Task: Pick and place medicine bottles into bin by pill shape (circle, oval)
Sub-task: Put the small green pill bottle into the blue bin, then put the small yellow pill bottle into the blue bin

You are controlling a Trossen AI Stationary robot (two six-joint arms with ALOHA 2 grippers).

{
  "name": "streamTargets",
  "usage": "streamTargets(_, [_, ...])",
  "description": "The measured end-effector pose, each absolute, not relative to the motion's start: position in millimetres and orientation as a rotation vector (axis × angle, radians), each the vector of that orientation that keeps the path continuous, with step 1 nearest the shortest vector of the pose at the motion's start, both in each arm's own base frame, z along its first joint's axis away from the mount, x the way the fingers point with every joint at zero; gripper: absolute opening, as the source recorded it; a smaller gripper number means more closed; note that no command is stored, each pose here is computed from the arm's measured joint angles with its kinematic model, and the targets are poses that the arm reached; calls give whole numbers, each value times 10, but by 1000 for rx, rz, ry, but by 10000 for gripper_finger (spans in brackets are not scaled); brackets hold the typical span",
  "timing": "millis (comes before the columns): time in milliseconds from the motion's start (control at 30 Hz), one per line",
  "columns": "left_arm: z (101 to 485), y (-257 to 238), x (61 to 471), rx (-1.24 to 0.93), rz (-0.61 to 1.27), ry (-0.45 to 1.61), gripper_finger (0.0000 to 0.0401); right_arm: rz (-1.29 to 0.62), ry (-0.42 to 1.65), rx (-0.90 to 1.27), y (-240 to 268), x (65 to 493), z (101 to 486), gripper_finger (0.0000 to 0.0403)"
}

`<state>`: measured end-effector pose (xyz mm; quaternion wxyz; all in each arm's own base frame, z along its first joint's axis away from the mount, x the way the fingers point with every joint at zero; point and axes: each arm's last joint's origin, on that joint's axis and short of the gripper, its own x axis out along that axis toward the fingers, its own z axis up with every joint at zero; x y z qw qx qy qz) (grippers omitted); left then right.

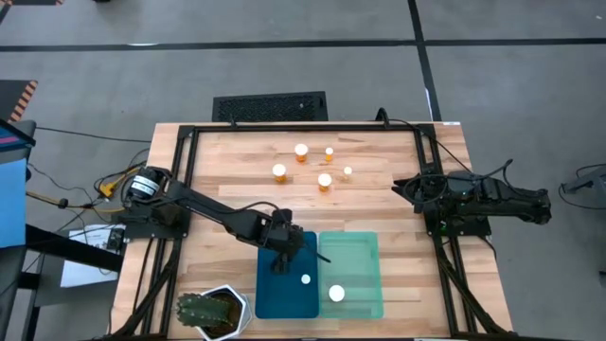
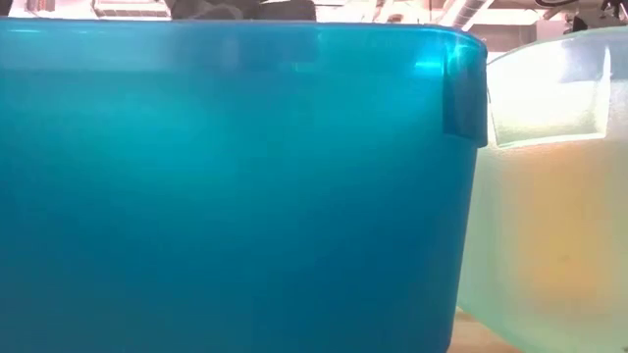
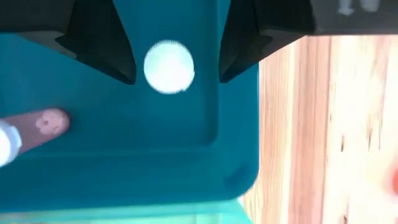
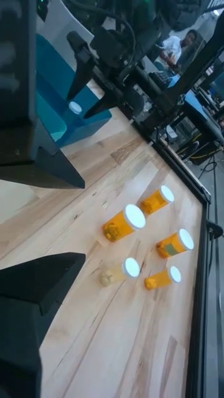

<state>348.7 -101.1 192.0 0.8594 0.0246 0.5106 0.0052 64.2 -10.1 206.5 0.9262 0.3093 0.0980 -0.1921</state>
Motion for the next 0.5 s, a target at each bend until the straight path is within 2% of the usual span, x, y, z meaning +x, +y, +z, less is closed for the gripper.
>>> streamTargets(300, [2444, -938, 3429, 36, 17, 1053, 229, -393, 201, 630, -101, 642, 2066, 188])
streamTargets(500, [2788, -559, 3390, 45, 124, 943, 229, -393, 201, 628, -101, 642, 2066, 188])
